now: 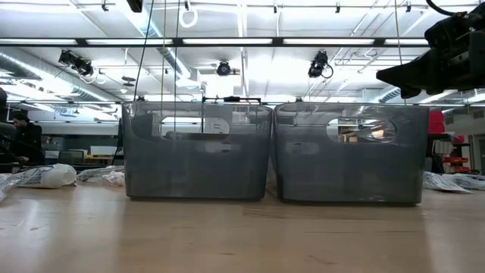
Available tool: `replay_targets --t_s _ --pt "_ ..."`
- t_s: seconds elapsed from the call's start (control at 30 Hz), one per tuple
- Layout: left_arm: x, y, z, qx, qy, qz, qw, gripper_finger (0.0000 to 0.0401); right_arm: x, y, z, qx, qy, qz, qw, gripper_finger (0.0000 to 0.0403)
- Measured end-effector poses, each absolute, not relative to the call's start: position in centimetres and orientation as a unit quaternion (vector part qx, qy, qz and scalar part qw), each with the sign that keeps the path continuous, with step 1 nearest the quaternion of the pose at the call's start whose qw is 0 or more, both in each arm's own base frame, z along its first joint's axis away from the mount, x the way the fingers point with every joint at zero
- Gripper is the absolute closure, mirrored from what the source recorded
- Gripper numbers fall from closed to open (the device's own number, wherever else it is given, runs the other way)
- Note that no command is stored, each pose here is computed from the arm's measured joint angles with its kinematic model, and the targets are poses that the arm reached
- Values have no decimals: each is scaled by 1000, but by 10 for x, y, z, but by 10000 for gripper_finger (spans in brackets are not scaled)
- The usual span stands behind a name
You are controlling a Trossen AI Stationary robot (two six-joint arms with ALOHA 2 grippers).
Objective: Pick & Place Travel size toiletries
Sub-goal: Put the blue razor into the white bin
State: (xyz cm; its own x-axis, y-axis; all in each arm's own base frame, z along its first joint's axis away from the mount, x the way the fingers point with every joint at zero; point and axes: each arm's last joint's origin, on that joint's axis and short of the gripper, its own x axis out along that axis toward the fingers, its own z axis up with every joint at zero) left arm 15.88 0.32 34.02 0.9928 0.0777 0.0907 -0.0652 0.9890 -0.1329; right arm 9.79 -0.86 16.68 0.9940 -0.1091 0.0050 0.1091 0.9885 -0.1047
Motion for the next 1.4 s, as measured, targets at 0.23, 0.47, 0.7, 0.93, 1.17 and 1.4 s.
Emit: replay_targets --t_s 0.23,0.47,0.7,0.93,1.17,1.4 --pt "169 4 334 -85 -27 42 995 386 98 -9 167 -53 0 -55 997 390" --pt "169 11 334 -95 -30 72 992 386 98 -9 167 -53 0 -55 997 390" --pt "165 19 356 -92 -10 93 991 386 98 -9 167 -53 0 -55 997 389" --pt "163 30 379 -87 23 131 987 386 98 -9 167 -53 0 -54 997 389" --pt "167 43 391 -83 38 169 981 386 98 -9 167 -53 0 -54 997 389" --pt "166 53 391 -77 43 196 977 386 98 -9 167 -52 0 -55 997 389"
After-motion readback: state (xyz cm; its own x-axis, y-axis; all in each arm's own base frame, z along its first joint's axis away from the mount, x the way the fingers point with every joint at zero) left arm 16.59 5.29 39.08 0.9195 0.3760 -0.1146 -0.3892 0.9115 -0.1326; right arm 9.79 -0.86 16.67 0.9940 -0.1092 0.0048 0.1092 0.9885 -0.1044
